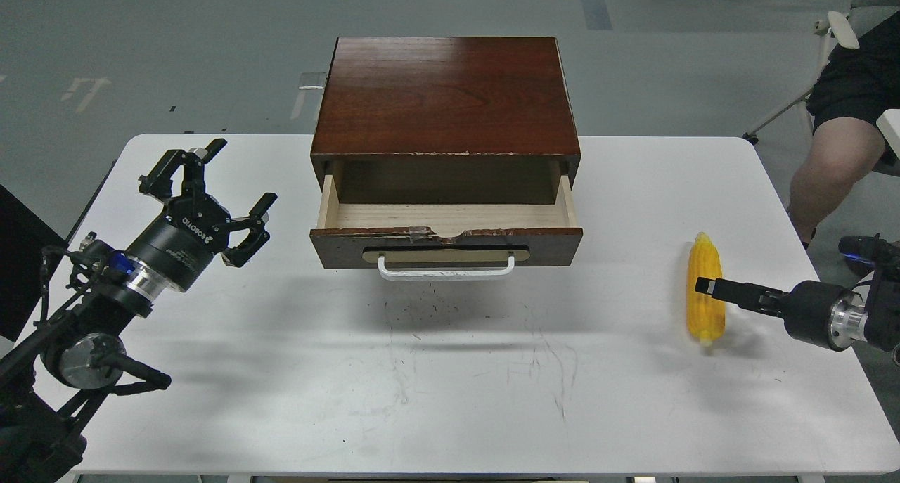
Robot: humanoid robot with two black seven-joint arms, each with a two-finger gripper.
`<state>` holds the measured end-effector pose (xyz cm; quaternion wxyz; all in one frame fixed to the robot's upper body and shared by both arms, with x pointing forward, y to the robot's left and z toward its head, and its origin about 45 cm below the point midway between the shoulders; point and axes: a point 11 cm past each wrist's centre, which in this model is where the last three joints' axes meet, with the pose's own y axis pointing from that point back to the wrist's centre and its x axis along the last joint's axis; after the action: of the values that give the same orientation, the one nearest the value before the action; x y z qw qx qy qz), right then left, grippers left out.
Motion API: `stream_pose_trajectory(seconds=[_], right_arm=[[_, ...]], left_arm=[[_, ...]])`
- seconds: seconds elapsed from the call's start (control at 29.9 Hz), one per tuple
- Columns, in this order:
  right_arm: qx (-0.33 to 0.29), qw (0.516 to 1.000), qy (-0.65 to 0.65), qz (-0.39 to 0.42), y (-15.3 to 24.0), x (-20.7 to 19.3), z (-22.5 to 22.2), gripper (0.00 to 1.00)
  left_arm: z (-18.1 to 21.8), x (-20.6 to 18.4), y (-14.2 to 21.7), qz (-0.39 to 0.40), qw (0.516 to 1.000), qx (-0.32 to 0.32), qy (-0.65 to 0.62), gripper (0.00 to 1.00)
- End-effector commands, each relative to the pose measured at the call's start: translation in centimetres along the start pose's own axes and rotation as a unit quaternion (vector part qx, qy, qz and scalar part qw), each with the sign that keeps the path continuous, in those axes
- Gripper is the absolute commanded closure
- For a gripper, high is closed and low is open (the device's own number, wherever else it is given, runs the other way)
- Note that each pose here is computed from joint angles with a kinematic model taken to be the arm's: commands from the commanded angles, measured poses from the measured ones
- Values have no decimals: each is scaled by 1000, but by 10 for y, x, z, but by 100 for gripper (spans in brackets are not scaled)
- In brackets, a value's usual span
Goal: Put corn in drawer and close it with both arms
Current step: 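Close the right gripper around the corn cob and lift it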
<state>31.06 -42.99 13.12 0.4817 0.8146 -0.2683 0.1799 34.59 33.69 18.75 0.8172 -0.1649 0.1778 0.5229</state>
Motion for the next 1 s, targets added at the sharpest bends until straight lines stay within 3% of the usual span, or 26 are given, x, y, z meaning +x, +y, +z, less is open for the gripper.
stream_pose_trajectory(seconds=[0.0,0.43,0.57,0.63,0.7,0.84,0.97], right_arm=[[-4,1000,7,-2,-1,-1,2,0],[5,999,34,-17,-25,4,-14,4],[4,999,40,-29,-25,0,-14,26],[4,999,40,-30,-26,-1,-14,50],[3,999,40,-31,-25,-2,-13,87],[6,999,39,-31,-25,-2,-15,100],[14,999,42,-28,-25,3,-21,100]], left_arm=[[-2,-2,-1,-1,1000,-1,3,0],[-1,-1,-1,-1,1000,-2,3,0],[-1,-1,-1,0,1000,-1,2,0],[0,0,0,0,1000,-1,0,0],[1,0,0,0,1000,-1,0,0],[0,0,0,0,1000,1,0,0],[0,0,0,0,1000,1,0,0]])
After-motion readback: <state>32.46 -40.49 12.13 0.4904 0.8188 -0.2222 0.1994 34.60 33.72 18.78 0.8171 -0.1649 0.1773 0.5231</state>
